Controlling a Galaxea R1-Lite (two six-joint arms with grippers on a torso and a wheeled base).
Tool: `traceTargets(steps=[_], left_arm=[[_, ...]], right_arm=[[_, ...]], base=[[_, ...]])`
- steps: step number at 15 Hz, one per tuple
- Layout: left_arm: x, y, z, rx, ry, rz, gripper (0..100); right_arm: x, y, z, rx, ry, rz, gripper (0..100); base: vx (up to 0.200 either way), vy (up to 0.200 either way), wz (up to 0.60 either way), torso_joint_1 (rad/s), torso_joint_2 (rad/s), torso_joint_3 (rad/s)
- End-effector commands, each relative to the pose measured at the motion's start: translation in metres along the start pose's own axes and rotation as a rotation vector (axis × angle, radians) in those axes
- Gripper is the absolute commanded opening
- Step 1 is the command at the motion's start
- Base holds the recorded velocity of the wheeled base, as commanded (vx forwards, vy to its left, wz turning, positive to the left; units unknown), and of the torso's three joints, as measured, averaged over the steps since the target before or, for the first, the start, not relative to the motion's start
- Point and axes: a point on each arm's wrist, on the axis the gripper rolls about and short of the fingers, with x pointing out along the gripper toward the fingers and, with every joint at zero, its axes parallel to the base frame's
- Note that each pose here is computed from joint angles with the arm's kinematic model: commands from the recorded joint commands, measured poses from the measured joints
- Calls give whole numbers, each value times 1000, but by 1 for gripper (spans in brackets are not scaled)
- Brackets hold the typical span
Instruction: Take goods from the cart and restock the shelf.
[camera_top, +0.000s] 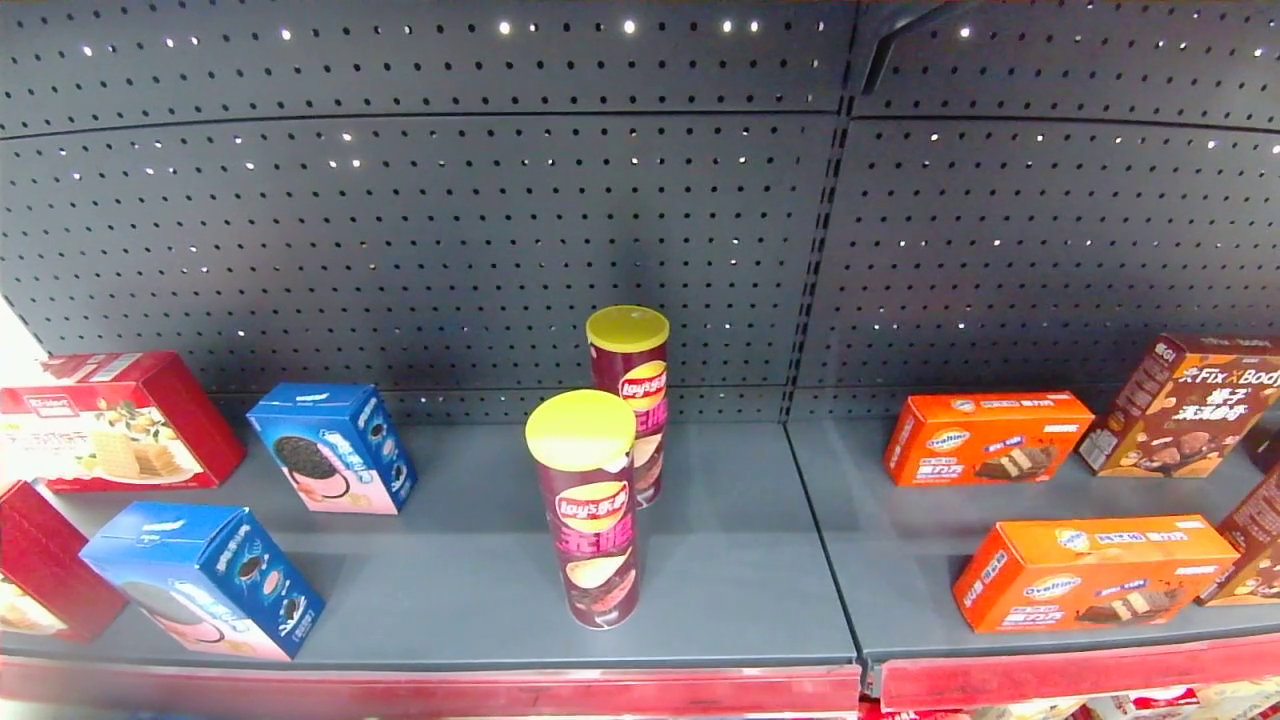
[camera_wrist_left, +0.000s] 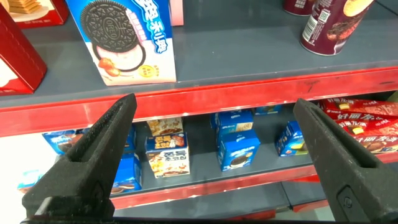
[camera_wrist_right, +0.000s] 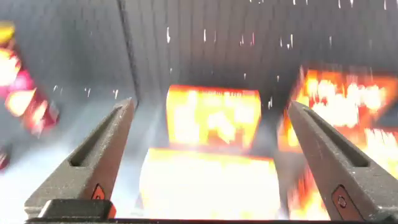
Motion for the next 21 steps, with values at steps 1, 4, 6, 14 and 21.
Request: traceTargets(steps=[1,4,6,14,21], left_arm=[[0,0,0,0,0,0,100],[0,0,0,0,1,0,100],[0,0,0,0,0,0,100],[0,0,0,0,1,0,100],[0,0,0,0,1,0,100]], right_arm=[[-58,1,-36,42,-9,14,100],[-63,2,-54,109,29,18,100],[-71,3,-82,117,53,-1,100],[-94,8,-117,107,53,-7,100],[-95,5,-123,49,117,-154,100]], base=[[0,0,0,0,0,0],[0,0,0,0,0,0],[0,0,0,0,0,0],[0,0,0,0,0,0],[0,0,0,0,0,0]])
